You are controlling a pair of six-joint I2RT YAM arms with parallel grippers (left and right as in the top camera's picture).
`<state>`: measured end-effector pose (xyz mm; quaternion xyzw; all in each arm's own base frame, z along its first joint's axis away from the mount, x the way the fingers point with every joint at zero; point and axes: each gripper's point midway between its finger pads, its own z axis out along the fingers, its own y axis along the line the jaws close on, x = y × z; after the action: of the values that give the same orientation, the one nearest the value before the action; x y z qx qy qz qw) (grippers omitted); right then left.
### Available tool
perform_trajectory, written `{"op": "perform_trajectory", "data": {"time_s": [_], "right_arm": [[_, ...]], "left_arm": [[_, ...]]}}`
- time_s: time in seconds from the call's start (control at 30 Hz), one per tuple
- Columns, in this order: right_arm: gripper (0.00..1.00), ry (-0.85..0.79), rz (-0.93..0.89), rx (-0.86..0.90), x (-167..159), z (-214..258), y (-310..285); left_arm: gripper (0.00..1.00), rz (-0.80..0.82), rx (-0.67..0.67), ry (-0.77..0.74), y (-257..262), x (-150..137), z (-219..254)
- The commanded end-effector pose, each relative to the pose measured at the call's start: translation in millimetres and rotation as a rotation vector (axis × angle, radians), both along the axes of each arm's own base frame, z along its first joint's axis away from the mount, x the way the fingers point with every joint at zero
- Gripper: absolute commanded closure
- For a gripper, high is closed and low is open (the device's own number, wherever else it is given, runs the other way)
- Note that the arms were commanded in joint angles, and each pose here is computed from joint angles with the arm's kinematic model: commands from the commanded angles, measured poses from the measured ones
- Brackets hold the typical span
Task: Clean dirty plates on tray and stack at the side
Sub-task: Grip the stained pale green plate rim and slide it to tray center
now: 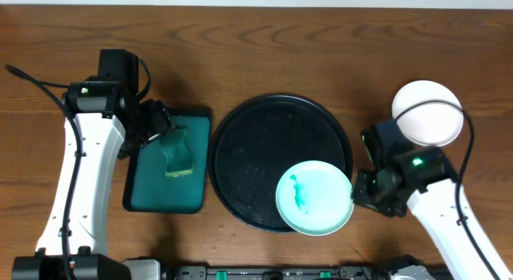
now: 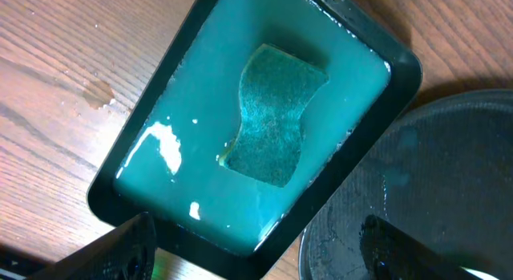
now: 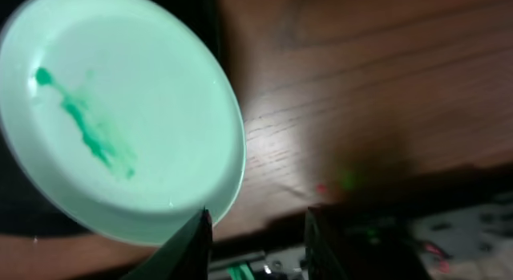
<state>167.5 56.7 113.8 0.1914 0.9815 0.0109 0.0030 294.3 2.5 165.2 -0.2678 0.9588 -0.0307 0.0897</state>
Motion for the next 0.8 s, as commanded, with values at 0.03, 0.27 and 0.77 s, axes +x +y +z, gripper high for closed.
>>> {"op": "perform_trajectory", "data": {"time_s": [0.03, 0.27, 0.77], "right_arm": [[0.65, 0.059, -0.062, 0.115, -16, -46, 21], [0.66, -0.008, -0.14, 0.153, -6, -80, 26], [0.99, -0.146, 0.045, 0.207, 31, -83, 42]], "left_arm": [[0.18, -0.017, 0.008, 0.017, 0, -2, -4], [0.18, -0.017, 0.008, 0.016, 0, -2, -4], [0.19, -0.017, 0.008, 0.016, 0, -2, -4]]}}
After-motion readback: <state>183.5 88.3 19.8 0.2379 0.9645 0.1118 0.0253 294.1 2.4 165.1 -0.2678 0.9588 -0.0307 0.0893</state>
